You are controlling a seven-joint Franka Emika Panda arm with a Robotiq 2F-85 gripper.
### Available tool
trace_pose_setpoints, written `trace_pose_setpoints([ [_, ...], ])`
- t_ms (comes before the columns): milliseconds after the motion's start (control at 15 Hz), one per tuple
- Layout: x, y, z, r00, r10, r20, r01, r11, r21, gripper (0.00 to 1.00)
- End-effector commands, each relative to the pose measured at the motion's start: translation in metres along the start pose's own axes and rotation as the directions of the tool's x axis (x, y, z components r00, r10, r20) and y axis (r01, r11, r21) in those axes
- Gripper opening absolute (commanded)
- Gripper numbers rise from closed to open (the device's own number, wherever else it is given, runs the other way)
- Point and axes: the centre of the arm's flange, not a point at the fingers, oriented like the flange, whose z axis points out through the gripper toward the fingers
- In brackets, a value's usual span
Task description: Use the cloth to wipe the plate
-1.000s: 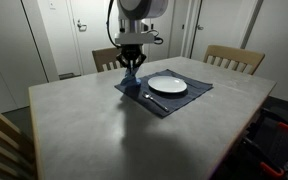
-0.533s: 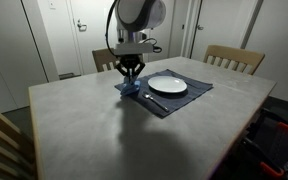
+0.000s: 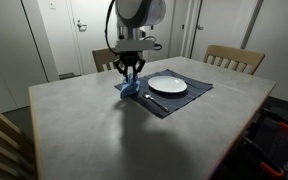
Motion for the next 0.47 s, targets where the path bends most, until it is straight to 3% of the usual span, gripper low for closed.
trace_pose_setpoints([
  [0,0.007,0.010,-0.038,1.000,-0.015,0.003,0.015,1.000,0.017,0.65],
  [267,0.012,0.010,-0.058,1.000,-0.004,0.018,0.003,1.000,0.026,0.93],
  [400,0.012,0.009,-0.062,1.000,-0.005,0.017,0.004,0.999,0.040,1.00],
])
